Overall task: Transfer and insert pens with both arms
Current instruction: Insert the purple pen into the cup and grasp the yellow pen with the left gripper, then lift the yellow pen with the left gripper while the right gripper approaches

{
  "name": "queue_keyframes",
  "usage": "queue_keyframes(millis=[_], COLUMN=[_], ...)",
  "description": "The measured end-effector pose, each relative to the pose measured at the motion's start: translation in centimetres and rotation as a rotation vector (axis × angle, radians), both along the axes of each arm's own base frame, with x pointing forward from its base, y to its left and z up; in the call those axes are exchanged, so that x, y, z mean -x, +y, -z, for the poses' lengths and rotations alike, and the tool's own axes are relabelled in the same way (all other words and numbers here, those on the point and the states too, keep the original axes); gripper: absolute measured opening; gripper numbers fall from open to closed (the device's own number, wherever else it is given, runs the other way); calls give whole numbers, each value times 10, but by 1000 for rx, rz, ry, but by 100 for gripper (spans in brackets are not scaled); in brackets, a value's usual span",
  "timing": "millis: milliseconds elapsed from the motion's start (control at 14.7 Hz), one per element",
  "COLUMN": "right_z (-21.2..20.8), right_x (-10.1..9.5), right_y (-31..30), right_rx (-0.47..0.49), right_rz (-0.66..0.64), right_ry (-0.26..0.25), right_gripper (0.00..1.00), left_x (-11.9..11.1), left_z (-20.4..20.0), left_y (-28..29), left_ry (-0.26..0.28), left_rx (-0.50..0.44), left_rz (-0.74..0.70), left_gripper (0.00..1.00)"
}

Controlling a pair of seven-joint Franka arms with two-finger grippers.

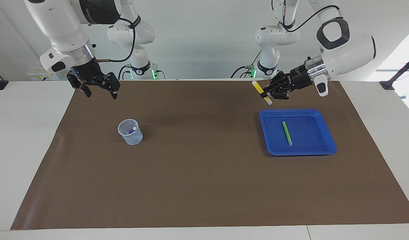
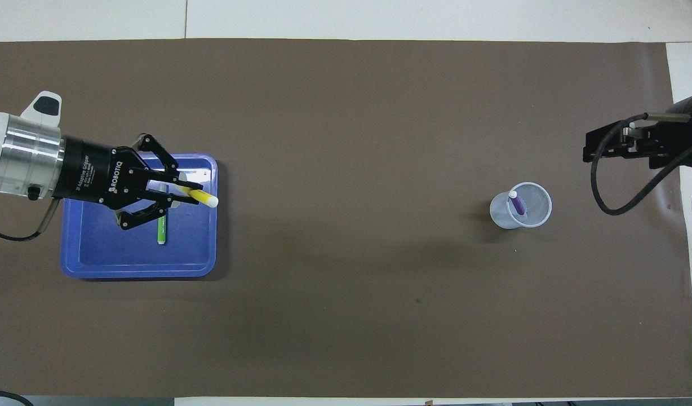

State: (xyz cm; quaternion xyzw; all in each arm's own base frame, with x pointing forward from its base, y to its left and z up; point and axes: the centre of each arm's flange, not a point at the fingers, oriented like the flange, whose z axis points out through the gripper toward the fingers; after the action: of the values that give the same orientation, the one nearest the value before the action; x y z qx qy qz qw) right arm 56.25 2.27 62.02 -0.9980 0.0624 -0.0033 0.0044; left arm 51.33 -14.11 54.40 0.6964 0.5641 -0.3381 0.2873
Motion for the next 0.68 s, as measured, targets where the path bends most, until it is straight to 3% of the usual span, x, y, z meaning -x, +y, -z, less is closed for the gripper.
queue_keyframes(millis=[136, 272, 475, 679], right_z=[-2, -4, -5, -11], right_x=[3, 5, 8, 11], right_y=[0, 0, -2, 8], right_rx=[0, 2, 5, 1], right_rz=[0, 0, 1, -16], right_ry=[3, 2, 0, -9], right_gripper=[100, 100, 100, 100], left_x=[18, 39, 77, 107], left_z=[1, 2, 5, 10], left_y=[-23, -47, -91, -141], left_ry=[60, 87, 88, 79], left_rx=[51, 107, 144, 120], left_rz=[-18, -40, -75, -128], left_gripper=[18, 18, 18, 18])
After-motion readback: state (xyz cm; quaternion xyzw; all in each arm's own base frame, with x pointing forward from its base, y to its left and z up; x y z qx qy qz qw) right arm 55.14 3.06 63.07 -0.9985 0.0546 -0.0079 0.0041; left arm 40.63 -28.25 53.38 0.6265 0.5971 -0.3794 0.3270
